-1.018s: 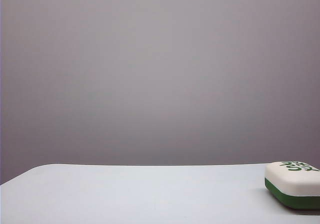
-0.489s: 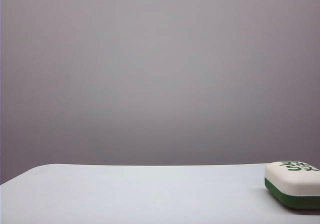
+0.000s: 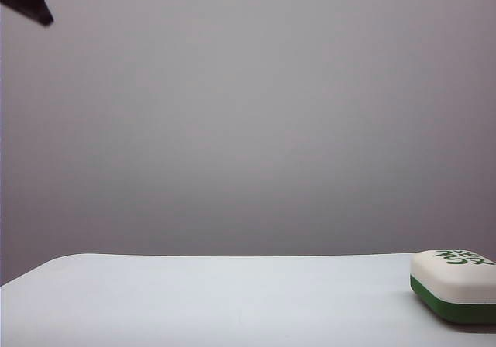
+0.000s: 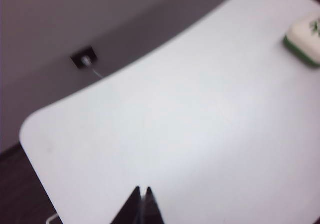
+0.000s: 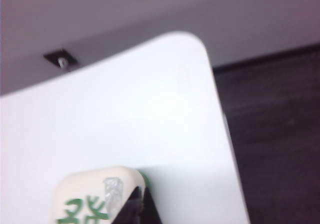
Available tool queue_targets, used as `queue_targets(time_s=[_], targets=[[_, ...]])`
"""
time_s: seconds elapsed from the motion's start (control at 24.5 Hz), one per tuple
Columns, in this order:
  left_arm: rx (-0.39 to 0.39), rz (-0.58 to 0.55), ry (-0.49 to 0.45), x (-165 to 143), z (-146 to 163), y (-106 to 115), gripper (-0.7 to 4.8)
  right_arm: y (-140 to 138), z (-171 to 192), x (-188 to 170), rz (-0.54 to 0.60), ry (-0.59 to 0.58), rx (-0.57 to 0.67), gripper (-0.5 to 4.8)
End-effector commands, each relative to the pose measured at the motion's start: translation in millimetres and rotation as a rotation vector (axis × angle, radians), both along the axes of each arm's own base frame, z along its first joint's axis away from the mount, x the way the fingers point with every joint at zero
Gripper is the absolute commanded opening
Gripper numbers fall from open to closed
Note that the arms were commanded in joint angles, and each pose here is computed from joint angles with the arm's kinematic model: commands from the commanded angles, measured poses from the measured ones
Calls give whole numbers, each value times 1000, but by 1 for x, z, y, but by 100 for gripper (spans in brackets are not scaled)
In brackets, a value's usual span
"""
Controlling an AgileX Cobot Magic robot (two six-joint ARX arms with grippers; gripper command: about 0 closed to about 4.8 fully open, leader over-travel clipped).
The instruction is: Move the foam mahjong from the right side of the table to the left side of the table.
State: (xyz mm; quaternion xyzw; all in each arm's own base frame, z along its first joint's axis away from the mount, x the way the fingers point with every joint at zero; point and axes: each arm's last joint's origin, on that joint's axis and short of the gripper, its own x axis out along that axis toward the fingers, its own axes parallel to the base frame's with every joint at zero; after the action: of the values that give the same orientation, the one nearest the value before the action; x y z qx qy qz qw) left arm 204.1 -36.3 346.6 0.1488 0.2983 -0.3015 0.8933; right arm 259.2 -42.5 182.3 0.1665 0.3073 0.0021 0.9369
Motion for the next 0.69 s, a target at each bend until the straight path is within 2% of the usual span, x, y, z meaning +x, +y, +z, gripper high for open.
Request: queue_targets(time_s=[0.04, 0.24, 0.53, 0.69], targets=[[35, -34, 13, 10, -6, -1, -5, -2, -22, 10, 23, 57, -2, -5], [61, -32, 31, 23, -15, -2, -5, -3, -62, 22, 55, 169, 21, -5], [80, -9, 7, 26, -14, -2, -5, 1, -80, 25, 75, 228, 35, -5], [76, -6, 10, 26, -14, -2, -5, 13, -88, 36, 117, 269, 42, -5]])
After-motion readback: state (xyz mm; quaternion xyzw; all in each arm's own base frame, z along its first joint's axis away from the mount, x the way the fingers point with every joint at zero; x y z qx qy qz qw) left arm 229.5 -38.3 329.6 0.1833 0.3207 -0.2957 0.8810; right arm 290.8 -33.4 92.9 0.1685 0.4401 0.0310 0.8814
